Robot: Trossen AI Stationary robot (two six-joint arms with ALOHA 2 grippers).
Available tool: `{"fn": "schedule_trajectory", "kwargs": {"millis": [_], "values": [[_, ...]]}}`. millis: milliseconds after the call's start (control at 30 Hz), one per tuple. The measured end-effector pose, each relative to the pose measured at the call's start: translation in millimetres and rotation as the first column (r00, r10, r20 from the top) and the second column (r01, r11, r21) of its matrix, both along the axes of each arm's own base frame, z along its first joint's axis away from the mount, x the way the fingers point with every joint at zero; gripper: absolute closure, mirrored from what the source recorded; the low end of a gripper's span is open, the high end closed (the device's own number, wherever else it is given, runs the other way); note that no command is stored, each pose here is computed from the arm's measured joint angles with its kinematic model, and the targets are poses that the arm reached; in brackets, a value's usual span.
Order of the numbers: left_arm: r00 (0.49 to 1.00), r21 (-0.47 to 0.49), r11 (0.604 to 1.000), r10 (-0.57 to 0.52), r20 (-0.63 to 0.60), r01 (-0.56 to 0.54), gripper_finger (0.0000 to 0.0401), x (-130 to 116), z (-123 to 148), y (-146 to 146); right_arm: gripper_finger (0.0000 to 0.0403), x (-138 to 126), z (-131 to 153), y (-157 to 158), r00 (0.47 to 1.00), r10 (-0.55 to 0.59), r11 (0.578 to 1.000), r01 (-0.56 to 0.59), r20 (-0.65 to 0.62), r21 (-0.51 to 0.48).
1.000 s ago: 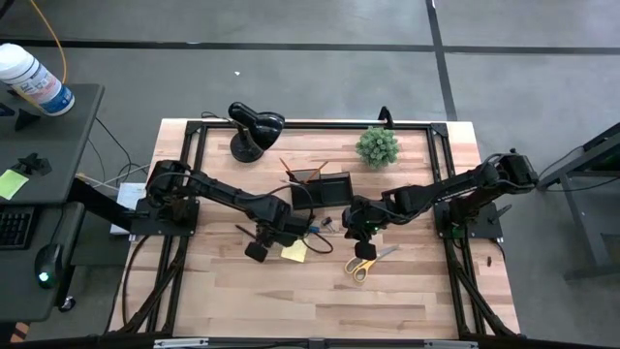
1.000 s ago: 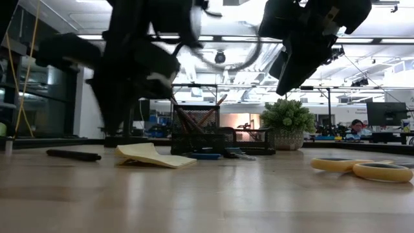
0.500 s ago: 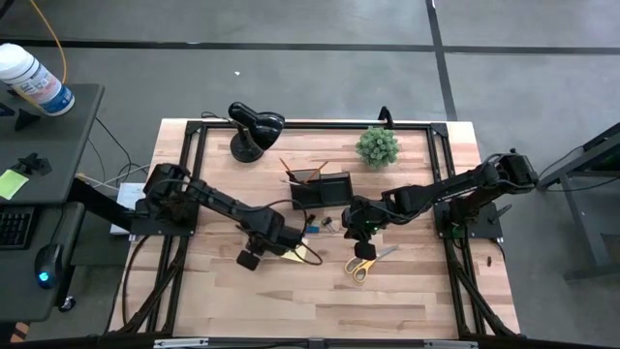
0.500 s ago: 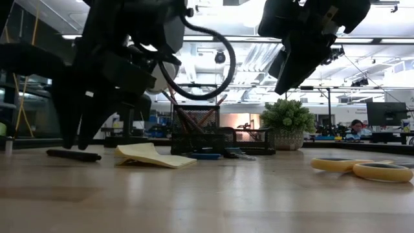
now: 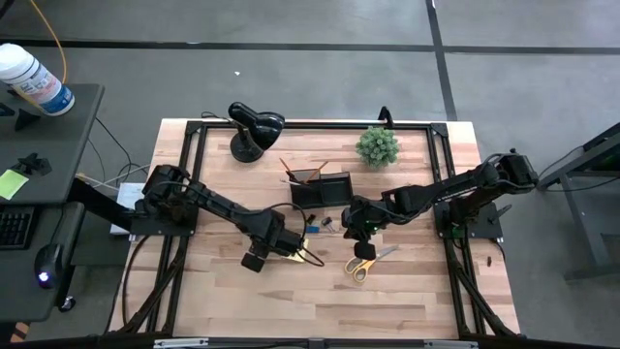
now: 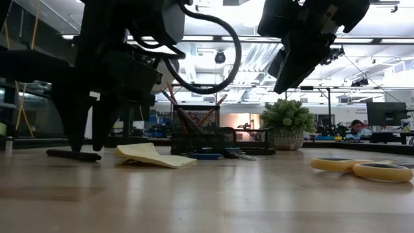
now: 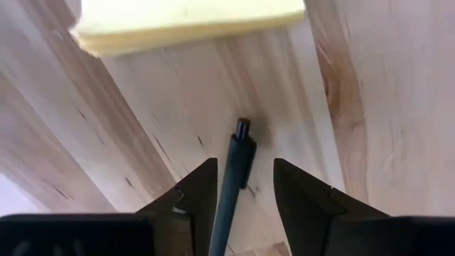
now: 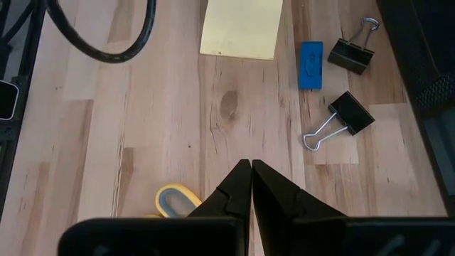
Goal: Pick and place office supplies into organizer
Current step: Put the black pen into the black desk organizer
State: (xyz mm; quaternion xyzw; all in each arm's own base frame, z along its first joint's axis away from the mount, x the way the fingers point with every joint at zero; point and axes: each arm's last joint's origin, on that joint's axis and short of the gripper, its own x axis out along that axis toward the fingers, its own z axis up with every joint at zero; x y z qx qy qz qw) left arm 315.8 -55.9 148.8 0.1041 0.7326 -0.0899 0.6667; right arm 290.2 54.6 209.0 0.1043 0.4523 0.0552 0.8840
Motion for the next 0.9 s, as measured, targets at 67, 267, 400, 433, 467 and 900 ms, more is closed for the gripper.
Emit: {"fn": "schedule_trajectory", "kwargs": {"millis": [67,267,400,433,467,900], "values": [[1.000,-0.011,1.000,-0.007,0.013,0.007,0.0281,1.4,-0.1,-0.5,0.0392,0.0,0.0,0.1,1.000,0.000,1.000,0.000,0.000,0.000],[0.999,-0.035,0.999,-0.034,0.015,0.035,0.0301,4.5,-6.3,-1.8,0.0392,0.5,0.4,0.2,1.000,-0.005,1.000,0.005,0.005,0.005],[0.999,-0.036,0.999,-0.037,0.005,0.037,0.0317,5.9,-11.2,-2.1,0.0392,1.0,0.8,0.3,1.000,-0.005,1.000,0.005,0.012,0.007],[0.999,-0.035,0.999,-0.041,0.003,0.041,0.0322,6.3,-12.1,-2.1,0.0392,1.1,0.9,0.3,1.000,-0.005,1.000,0.005,0.013,0.007],[0.999,-0.039,0.998,-0.048,0.002,0.048,0.0327,6.4,-12.5,-2.2,0.0392,1.1,0.9,0.2,1.000,-0.005,1.000,0.005,0.013,0.007],[0.997,-0.054,0.995,-0.079,-0.004,0.079,0.0394,7.5,-16.1,-2.6,0.0392,1.1,0.9,0.3,1.000,-0.005,1.000,0.005,0.014,0.007]]}}
